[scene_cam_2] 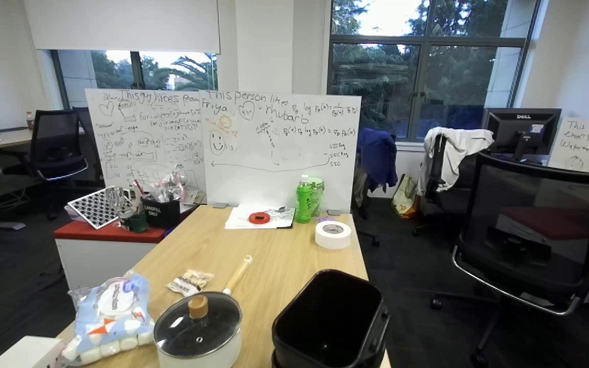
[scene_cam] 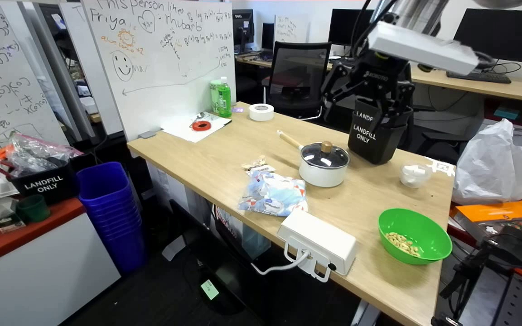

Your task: Take the lid off the pot and put it on the table

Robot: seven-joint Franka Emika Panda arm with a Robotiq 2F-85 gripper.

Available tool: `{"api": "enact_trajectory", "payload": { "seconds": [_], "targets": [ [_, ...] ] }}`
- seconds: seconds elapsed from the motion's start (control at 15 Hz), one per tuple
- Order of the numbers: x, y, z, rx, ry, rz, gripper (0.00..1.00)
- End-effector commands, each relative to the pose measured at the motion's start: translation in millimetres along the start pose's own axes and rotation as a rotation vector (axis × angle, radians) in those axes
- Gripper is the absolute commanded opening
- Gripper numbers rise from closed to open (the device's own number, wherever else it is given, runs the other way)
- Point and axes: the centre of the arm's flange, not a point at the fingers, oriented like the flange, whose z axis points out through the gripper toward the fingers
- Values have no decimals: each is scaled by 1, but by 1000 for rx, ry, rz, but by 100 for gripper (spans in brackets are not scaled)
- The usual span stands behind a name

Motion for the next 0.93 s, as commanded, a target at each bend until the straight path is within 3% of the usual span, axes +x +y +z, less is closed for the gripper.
{"api": "enact_trajectory", "payload": {
  "seconds": [0.0,0.2,0.27,0.87],
  "targets": [
    [36,-26,33,-57,53,189,100],
    [57,-31,54,-102,92,364,100],
    [49,-15,48,-81,76,282,100],
    [61,-25,56,-83,76,385,100]
  ]
}}
